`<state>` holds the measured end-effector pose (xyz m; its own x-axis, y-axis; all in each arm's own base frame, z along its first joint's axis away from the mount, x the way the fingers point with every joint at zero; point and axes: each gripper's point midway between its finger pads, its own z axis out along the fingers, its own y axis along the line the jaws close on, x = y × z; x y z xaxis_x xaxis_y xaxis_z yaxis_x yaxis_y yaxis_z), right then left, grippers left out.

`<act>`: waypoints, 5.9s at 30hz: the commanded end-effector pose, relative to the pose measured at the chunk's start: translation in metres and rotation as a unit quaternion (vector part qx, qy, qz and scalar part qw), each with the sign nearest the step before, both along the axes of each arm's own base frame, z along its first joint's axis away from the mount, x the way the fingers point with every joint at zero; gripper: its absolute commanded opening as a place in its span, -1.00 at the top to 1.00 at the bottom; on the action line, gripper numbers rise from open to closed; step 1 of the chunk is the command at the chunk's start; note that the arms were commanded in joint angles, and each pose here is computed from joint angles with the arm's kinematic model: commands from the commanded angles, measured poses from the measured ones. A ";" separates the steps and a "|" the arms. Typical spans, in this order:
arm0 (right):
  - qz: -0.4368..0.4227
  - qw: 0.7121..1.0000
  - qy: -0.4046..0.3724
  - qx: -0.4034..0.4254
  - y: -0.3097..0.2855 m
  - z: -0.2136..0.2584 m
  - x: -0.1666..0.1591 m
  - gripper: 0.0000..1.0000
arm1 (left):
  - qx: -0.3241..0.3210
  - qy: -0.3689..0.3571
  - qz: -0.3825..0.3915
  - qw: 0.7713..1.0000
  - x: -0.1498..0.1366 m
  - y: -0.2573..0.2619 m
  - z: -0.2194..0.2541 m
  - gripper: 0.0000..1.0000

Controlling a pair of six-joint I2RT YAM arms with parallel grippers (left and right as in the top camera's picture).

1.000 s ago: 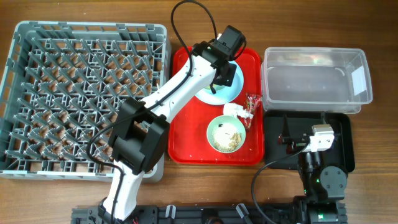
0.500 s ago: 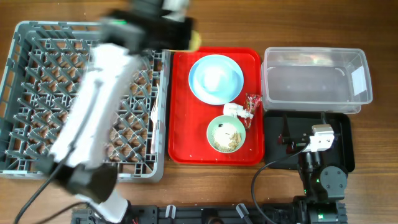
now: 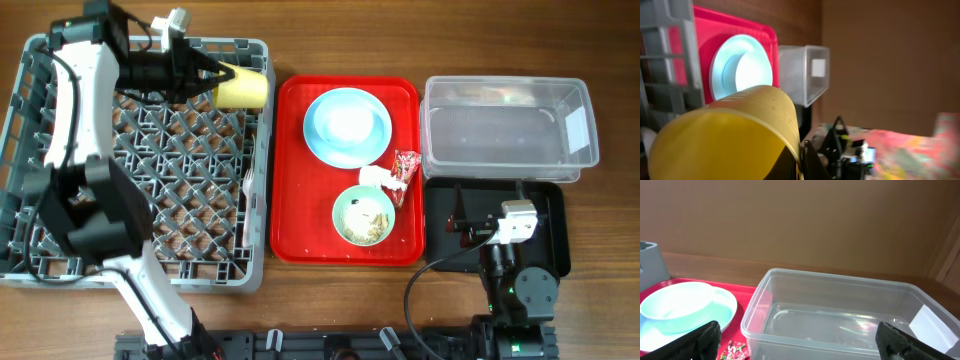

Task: Sort waste into correct bins and load items into the dishwasher rack
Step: 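Carry the yellow cup into the dish rack and set it down, then grasp the light-blue bowl on the tray with the left gripper, then carry the light-blue bowl to the rack's top edge and release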

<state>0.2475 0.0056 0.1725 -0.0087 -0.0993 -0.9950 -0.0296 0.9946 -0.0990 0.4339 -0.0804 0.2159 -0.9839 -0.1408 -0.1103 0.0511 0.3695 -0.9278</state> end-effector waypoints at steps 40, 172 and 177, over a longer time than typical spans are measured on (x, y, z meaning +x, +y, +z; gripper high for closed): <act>0.002 1.000 -0.002 -0.003 0.000 0.000 0.000 -0.99 | 0.125 0.142 0.104 0.976 -0.038 0.112 -0.032 -1.00; 0.002 1.000 -0.002 -0.003 0.000 0.000 0.000 -0.99 | 0.361 -0.268 0.079 0.890 -0.024 -0.174 0.104 0.92; 0.002 1.000 -0.002 -0.002 0.000 0.000 0.000 -1.00 | 0.244 -0.232 0.049 0.940 -0.043 -0.116 0.141 0.92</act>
<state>0.2475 0.0056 0.1725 -0.0087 -0.0993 -0.9950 -0.0296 0.9946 -0.0990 0.4020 -0.2109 0.3555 -0.7242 -0.0620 -0.6868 0.2662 0.8936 -0.3614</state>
